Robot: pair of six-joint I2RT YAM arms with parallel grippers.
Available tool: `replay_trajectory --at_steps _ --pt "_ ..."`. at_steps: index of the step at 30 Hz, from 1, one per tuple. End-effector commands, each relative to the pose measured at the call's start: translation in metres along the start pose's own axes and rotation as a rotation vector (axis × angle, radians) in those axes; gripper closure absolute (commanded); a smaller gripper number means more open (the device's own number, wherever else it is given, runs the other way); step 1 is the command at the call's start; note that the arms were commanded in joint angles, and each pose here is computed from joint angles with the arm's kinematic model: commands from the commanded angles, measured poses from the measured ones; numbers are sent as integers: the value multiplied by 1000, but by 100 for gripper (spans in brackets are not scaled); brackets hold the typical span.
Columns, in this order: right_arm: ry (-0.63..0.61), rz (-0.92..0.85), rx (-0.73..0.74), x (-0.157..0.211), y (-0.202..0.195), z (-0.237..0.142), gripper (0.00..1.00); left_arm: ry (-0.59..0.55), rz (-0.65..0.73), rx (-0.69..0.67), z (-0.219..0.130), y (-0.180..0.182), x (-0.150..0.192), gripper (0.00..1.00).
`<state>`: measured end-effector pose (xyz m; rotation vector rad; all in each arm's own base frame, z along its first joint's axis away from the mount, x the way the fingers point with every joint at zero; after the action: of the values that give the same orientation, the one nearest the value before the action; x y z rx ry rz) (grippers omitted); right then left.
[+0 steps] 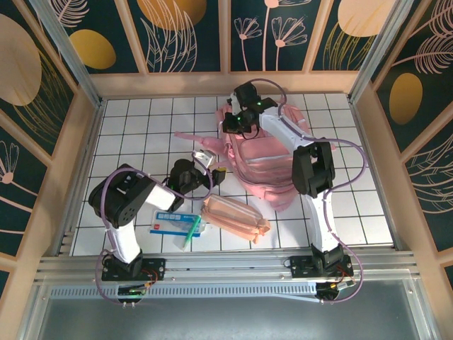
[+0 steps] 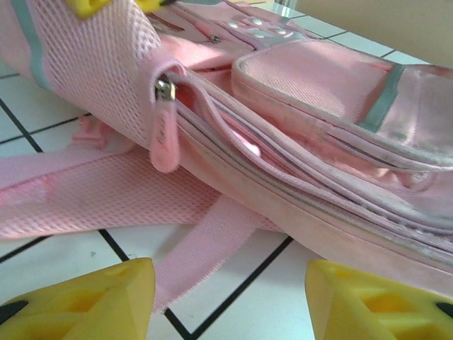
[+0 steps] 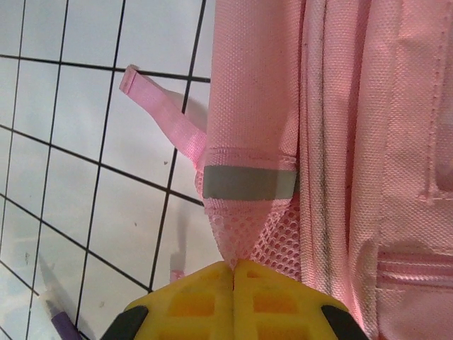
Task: Pack books, pencil case, and school supplies into a backpack
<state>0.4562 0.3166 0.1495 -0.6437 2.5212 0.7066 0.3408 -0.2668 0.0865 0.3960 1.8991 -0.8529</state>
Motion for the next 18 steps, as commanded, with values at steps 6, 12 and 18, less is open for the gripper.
replay_trajectory --at_steps 6,12,18 --pt "-46 -71 -81 -3 33 -45 100 -57 184 -42 22 -1 -21 48" --pt "-52 -82 -115 6 48 -53 100 -29 208 -65 30 -3 -16 46" --pt "-56 -72 -138 13 56 -60 100 -4 226 -66 38 -7 -11 46"
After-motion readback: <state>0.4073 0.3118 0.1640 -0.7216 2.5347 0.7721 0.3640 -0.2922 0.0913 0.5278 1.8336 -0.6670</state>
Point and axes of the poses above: each hand's point on the last joint's axis, 136 mm out from that joint toward the fingers, its own z axis out along the fingers, its own y axis along the line the jaws close on, x = y × z, the point moved 2 cm from there along -z, back along the fingers, and after that the axes turned 15 degrees about -z, right-handed, at the moved point
